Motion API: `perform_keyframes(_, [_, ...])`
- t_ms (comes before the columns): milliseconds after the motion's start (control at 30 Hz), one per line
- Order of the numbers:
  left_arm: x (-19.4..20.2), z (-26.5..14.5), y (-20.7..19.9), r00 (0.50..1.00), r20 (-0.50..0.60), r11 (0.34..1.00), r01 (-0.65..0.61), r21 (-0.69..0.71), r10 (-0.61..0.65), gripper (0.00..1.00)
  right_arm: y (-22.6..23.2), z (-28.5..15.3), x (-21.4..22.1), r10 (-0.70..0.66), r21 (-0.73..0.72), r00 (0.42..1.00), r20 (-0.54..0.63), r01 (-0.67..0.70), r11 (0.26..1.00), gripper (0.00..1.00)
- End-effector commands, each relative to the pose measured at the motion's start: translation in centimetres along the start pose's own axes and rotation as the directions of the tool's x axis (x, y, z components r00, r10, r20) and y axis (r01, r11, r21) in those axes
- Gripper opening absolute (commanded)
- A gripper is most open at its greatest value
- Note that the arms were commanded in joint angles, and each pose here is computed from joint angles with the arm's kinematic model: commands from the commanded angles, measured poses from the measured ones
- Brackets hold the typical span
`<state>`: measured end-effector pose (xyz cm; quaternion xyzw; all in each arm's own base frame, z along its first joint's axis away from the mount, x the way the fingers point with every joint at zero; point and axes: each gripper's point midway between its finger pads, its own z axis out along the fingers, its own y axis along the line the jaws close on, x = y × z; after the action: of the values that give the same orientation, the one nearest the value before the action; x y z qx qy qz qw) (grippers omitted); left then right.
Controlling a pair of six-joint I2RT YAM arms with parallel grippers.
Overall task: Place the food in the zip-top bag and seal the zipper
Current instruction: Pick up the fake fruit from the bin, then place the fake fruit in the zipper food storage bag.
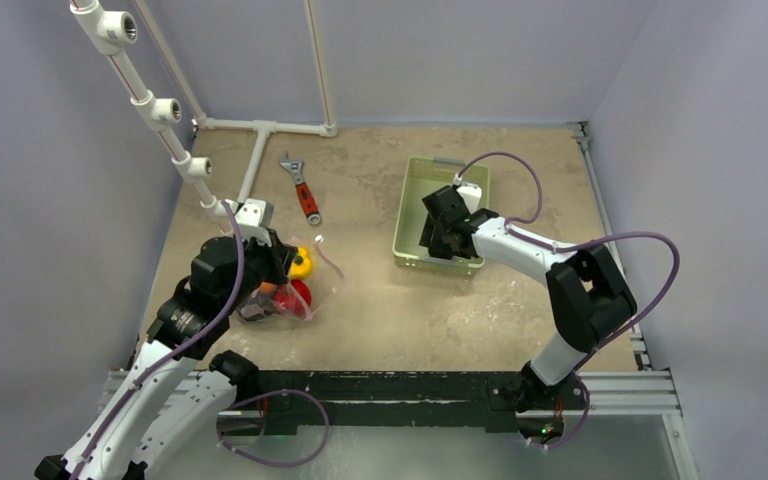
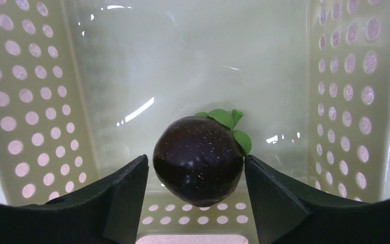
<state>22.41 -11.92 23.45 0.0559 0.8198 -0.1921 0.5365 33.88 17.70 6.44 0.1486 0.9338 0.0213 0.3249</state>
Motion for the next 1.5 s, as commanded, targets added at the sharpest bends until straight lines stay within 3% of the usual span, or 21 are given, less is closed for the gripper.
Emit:
perform_keyframes(0, [-0.9,0.0,-0.2,0.999,0.039,1.000,0.006,0.007,-0.006,0.00,0.1,0.4,0.1,-0.010,-0.015,1.000,0.004,0.010,1.000,0.69])
perform_keyframes(67, [-0.9,0.0,-0.2,0.999,0.039,1.000,0.007,0.006,-0.007,0.00,0.2,0.5,0.1,-0.012,-0.016,1.000,0.003,0.013,1.000,0.64])
perform_keyframes(300, [-0.9,0.0,-0.2,0.999,0.039,1.000,0.006,0.005,-0.006,0.00,0.2,0.2,-0.8,-0.013,-0.004,1.000,0.025,0.013,1.000,0.30])
perform_keyframes(467, [-0.9,0.1,-0.2,0.999,0.038,1.000,0.006,0.004,-0.006,0.00,0.8,-1.3,-2.9,0.011,-0.014,0.998,0.069,-0.011,1.000,0.18])
perform_keyframes(767, [-0.9,0.1,-0.2,0.999,0.035,1.000,0.006,0.004,-0.006,0.00,2.3,-5.4,-7.8,0.045,-0.071,0.984,0.173,-0.033,0.997,0.08])
perform_keyframes(967, [-0.8,0.2,-0.2,0.999,0.032,1.000,0.005,0.004,-0.005,0.00,5.2,-10.0,-10.8,0.050,-0.261,0.970,0.236,0.013,0.965,0.05])
perform_keyframes(1200, [-0.8,0.2,-0.1,1.000,0.031,1.000,0.006,0.002,-0.006,0.00,8.5,-15.6,-12.3,0.031,-0.500,0.953,0.302,0.131,0.856,0.04])
perform_keyframes(1467, [-0.8,0.3,-0.1,1.000,0.029,1.000,0.006,0.001,-0.006,0.00,12.3,-20.3,-10.1,-0.022,-0.702,0.948,0.318,0.251,0.667,0.03])
